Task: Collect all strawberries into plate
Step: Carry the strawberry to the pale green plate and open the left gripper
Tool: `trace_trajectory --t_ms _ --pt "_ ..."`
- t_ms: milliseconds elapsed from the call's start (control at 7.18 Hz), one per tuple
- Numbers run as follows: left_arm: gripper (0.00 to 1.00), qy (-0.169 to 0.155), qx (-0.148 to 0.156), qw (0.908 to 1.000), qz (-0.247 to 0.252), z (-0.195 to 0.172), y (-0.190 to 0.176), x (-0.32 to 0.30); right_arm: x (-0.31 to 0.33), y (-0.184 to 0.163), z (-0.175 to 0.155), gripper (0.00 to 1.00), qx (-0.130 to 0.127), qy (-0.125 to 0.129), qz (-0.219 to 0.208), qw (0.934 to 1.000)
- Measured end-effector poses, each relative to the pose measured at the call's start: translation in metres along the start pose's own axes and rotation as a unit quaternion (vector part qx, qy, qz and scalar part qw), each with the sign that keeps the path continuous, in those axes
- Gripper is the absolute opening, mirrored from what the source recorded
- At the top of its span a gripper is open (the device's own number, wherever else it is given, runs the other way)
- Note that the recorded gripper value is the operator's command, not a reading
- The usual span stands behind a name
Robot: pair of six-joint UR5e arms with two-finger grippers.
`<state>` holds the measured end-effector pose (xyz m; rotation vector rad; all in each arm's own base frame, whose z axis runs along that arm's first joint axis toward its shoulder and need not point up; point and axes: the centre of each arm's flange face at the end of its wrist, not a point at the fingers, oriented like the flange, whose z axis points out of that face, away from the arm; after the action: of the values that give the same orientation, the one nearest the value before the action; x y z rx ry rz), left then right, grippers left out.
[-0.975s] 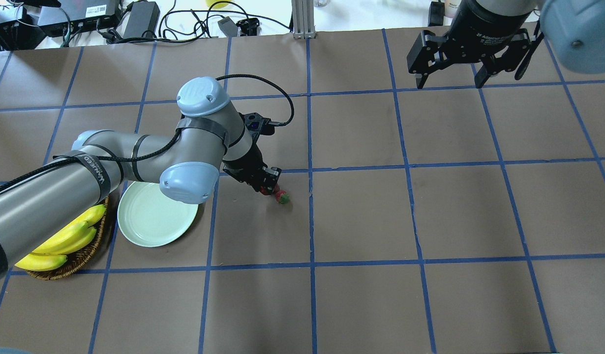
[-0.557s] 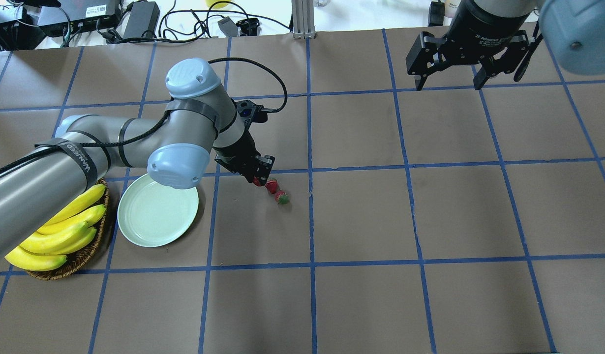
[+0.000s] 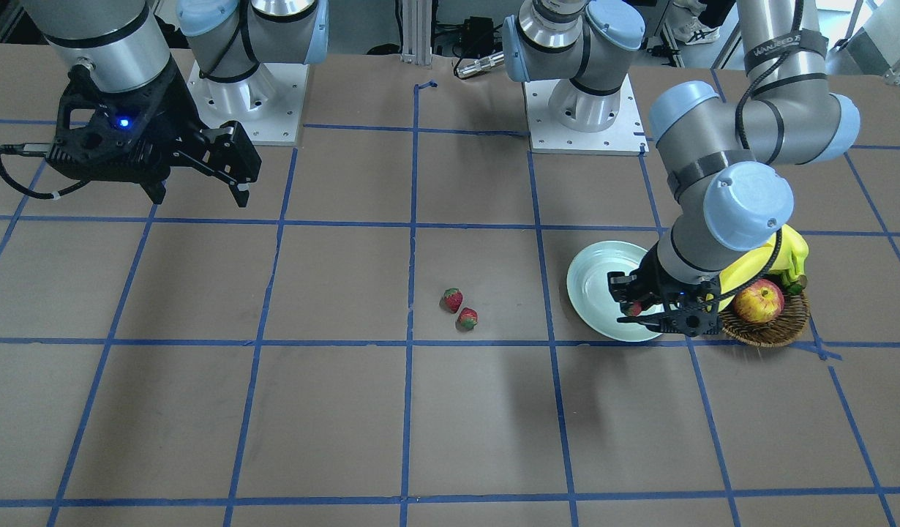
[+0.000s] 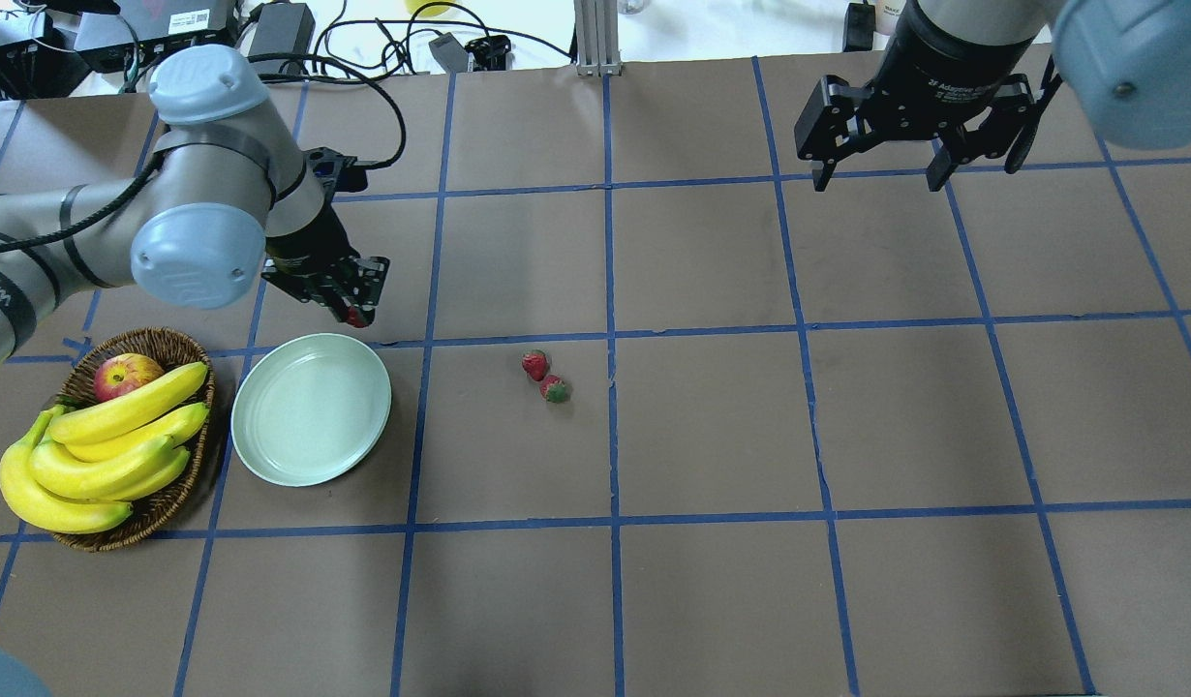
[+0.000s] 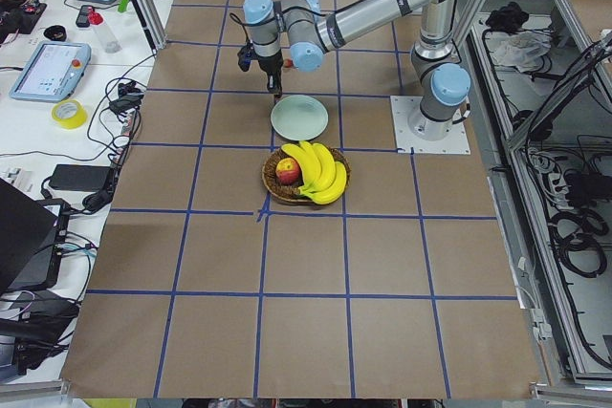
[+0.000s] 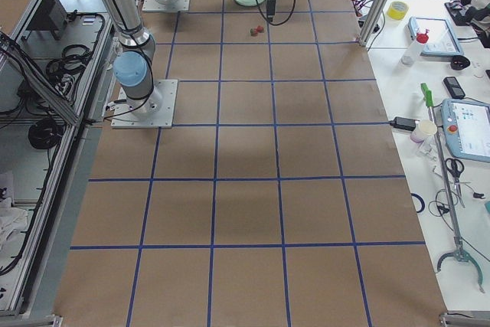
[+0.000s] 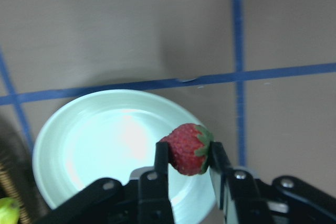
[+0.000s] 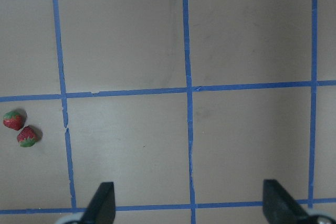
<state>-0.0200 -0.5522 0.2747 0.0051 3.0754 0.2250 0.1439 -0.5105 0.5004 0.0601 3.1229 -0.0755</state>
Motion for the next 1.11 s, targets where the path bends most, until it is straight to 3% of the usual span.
trace_trajectory --t_ms 418,975,1115 --pt "0.0 -0.023 -0.06 0.996 -0.062 0.048 0.017 -0.061 -0.001 -0.001 0.003 1.0 -0.003 -0.001 -0.002 1.0" --pt "0.0 0.01 -0.068 0.9942 -0.082 0.069 0.018 -0.062 -0.002 -0.004 -0.006 1.0 0.007 -0.005 -0.006 0.9999" --pt "0.29 0.014 -0.069 0.994 -0.084 0.07 0.018 -0.062 -0.001 -0.003 -0.008 1.0 0.007 -0.005 -0.006 0.9999"
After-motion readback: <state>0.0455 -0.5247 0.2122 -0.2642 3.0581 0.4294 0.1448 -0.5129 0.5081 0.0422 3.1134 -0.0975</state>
